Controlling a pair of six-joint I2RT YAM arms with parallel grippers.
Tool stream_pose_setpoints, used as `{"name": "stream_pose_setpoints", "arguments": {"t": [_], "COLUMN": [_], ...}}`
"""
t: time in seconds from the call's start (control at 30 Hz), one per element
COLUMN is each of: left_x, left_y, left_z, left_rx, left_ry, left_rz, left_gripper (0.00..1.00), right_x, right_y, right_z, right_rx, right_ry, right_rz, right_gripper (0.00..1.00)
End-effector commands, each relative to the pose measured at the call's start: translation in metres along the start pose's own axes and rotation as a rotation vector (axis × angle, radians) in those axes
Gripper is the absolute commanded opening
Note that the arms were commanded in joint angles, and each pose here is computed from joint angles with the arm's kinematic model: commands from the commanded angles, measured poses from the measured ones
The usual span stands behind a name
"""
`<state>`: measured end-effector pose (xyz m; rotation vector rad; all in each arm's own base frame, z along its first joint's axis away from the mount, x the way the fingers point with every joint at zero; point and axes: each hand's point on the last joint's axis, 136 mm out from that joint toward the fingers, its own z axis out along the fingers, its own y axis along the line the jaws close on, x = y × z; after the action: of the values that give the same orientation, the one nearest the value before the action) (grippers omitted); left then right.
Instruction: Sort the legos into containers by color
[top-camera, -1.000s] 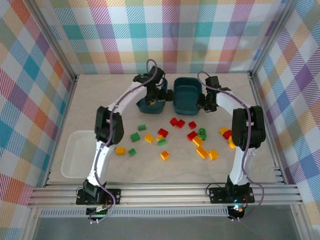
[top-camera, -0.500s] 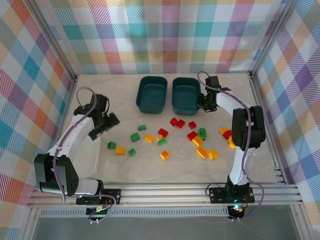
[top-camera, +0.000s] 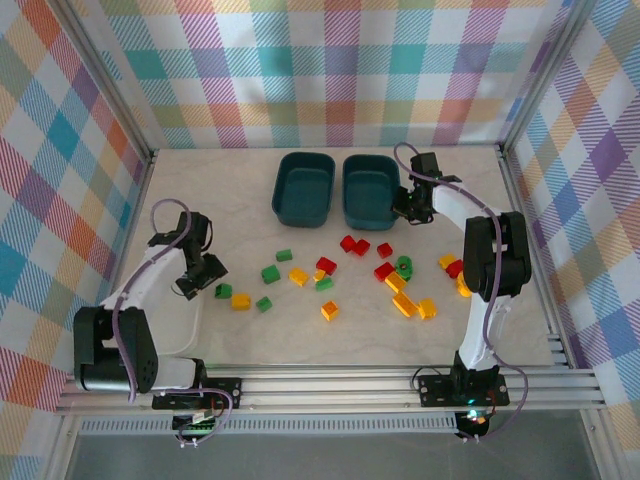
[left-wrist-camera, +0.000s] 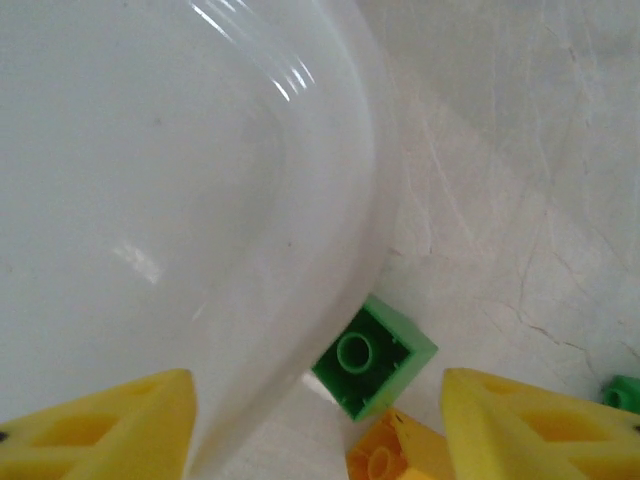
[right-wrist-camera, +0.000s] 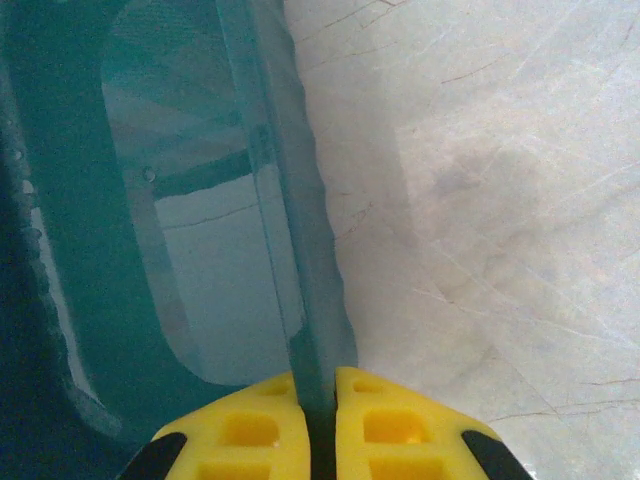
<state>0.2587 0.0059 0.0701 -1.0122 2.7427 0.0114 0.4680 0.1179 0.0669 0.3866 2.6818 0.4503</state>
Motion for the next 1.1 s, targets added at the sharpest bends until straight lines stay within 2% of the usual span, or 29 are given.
{"name": "stream_pose_setpoints", "arguments": {"t": [0.0, 0.1, 0.23, 0.8, 0.93, 1.07], "left_x": [-0.017, -0.023, -0.025, -0.036, -0.041, -0.058], "left_y": [0.007, 0.009, 0.019, 0.031, 0.026, 0.007], "left_z": [0.0, -0.001, 0.004, 0.0, -0.016, -0.057], "left_rx": [-0.045, -0.063, -0.124, -0.22, -0.212, -0.192], "left_ry": [-0.061, -0.092, -0.1, -0.146, -0.16, -0.24], "left_rz": [-0.002, 0.004, 0.02, 0.052, 0.074, 0.15], "left_gripper": [0.58, 0.52, 0.37, 0.04, 0.0, 0.0], "right_x": [0.003, 0.006, 0.007, 0.009, 0.008, 0.007], "right_y": [0.007, 0.006, 0.006, 0.007, 0.009, 0.008], "right_z": [-0.003, -0.001, 0.001, 0.001, 0.001, 0.003], "right_rx": [-0.036, -0.034, -0.037, -0.049, -0.053, -0.049], "right_ry": [-0.002, 0.001, 0.007, 0.014, 0.013, 0.013], "right_rz": [-0.017, -0.012, -0.007, -0.001, 0.001, 0.002], "right_gripper": [0.02, 0.02, 0.02, 0.02, 0.02, 0.02]}}
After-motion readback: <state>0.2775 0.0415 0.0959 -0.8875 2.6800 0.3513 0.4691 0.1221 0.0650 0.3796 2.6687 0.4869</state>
